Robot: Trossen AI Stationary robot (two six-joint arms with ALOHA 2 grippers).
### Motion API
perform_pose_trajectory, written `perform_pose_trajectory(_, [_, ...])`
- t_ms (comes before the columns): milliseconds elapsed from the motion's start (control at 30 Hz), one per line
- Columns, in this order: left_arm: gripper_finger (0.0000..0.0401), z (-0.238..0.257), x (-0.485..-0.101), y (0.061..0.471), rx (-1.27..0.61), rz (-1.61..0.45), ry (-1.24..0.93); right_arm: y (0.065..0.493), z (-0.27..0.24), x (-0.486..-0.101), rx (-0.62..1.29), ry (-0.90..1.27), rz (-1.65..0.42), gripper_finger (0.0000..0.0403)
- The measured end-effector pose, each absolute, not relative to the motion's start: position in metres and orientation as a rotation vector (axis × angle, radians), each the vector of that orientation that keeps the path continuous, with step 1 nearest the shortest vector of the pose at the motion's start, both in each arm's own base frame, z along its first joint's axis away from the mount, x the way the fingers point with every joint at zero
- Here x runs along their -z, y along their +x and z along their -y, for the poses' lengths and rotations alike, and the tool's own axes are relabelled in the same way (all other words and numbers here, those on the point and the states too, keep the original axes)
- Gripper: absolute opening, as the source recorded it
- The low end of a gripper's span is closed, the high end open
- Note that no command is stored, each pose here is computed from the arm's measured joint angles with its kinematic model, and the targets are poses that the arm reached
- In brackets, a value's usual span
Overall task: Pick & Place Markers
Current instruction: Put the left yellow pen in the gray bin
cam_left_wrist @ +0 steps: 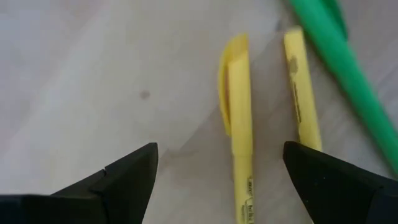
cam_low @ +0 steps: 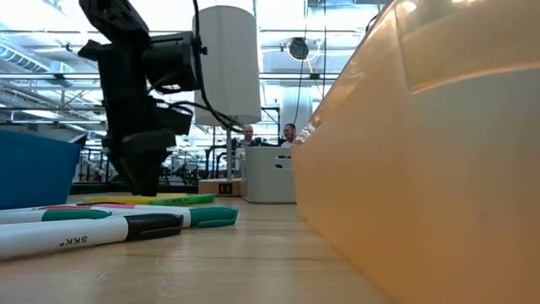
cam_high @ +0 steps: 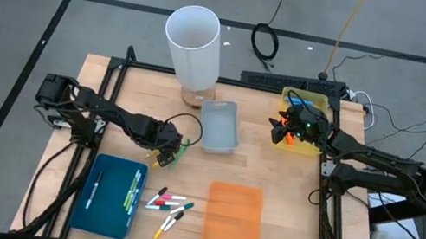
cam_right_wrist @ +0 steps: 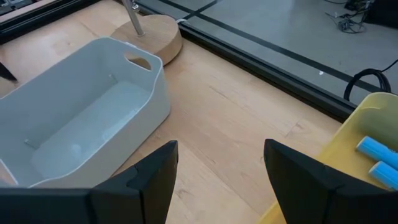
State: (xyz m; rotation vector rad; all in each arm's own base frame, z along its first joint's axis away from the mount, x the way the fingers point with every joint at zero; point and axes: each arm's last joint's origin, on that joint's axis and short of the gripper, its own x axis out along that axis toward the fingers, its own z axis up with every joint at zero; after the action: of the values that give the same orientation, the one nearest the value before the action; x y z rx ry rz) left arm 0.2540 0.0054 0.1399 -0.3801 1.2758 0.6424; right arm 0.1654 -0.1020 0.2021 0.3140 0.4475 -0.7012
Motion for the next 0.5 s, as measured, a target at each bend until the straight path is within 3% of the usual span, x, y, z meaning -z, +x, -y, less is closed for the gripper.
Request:
perform_pose_trajectory(367, [0.0349, -0.013, -0.122, 0.257, -0.632, -1.36, -0.485, 0.167, 0.1, -0.202, 0.689, 0.311, -0.448, 0.0226])
perform_pose_trajectory(500, [0.0311, -0.012, -0.124, 0.257, -0.631, -1.346, -0.525, 0.167, 0.1, -0.202, 0.689, 0.311, -0.445, 0.0226])
